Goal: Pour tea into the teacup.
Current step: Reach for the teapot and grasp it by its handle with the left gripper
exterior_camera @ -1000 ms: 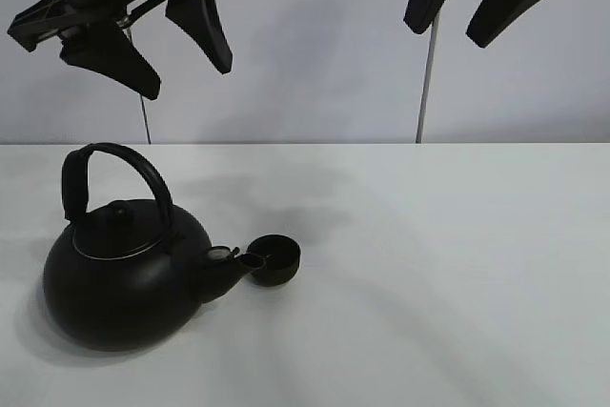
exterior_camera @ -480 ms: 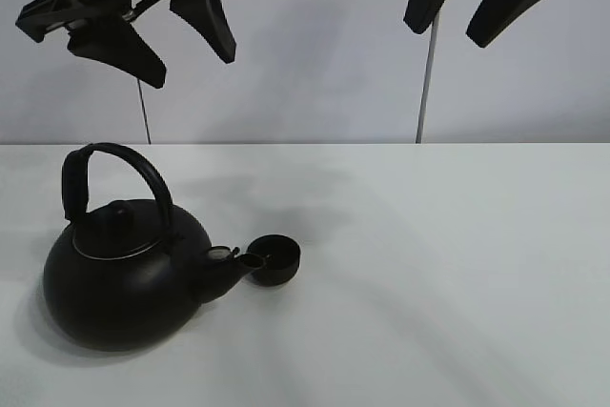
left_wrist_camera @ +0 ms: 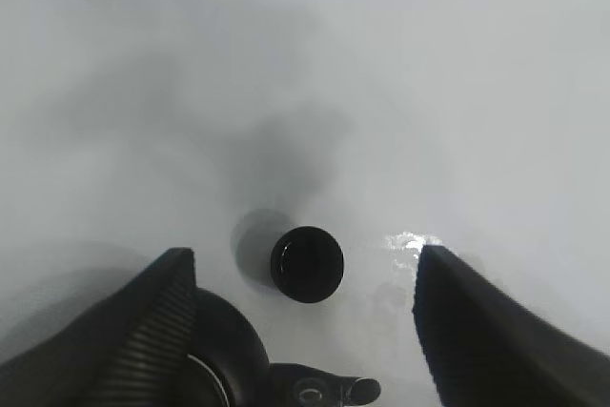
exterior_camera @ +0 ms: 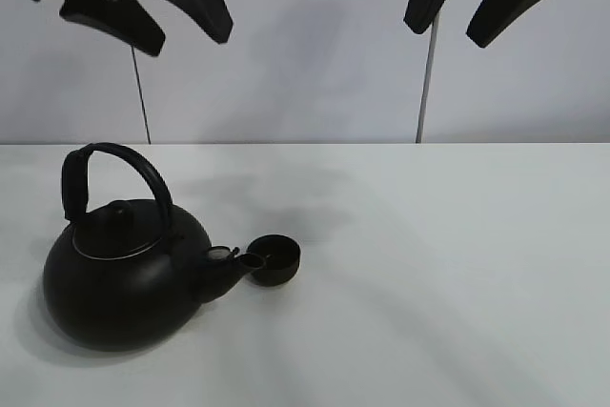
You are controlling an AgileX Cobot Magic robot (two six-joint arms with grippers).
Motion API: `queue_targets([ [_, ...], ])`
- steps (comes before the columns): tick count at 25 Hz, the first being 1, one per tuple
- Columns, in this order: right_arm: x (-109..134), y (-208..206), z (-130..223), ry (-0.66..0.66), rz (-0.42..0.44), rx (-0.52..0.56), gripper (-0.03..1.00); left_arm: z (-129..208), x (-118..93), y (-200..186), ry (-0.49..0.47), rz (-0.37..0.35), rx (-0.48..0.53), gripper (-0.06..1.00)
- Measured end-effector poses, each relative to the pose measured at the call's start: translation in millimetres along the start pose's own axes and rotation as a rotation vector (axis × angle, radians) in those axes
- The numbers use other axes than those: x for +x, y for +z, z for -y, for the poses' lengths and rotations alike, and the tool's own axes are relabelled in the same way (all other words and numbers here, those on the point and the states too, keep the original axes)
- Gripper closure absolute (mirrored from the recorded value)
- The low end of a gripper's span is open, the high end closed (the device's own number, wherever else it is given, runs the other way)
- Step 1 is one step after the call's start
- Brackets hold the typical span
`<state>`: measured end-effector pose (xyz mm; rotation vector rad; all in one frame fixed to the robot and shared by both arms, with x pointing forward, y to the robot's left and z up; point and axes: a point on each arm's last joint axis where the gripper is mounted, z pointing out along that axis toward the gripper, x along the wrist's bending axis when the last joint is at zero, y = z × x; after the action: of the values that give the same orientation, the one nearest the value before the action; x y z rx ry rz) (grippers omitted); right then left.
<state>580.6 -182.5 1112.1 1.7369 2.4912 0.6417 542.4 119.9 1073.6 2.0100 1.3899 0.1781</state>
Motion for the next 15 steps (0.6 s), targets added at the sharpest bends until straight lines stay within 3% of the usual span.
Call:
queue_targets([
  [9, 0, 0, 0, 0.000, 0.000, 0.002, 0.53, -4, -13, -77, 0.240, 0.008, -0.248, 0.47],
  [15, 0, 0, 0, 0.000, 0.001, 0.002, 0.53, 41, -1, -86, 0.271, -0.039, -0.365, 0.47],
])
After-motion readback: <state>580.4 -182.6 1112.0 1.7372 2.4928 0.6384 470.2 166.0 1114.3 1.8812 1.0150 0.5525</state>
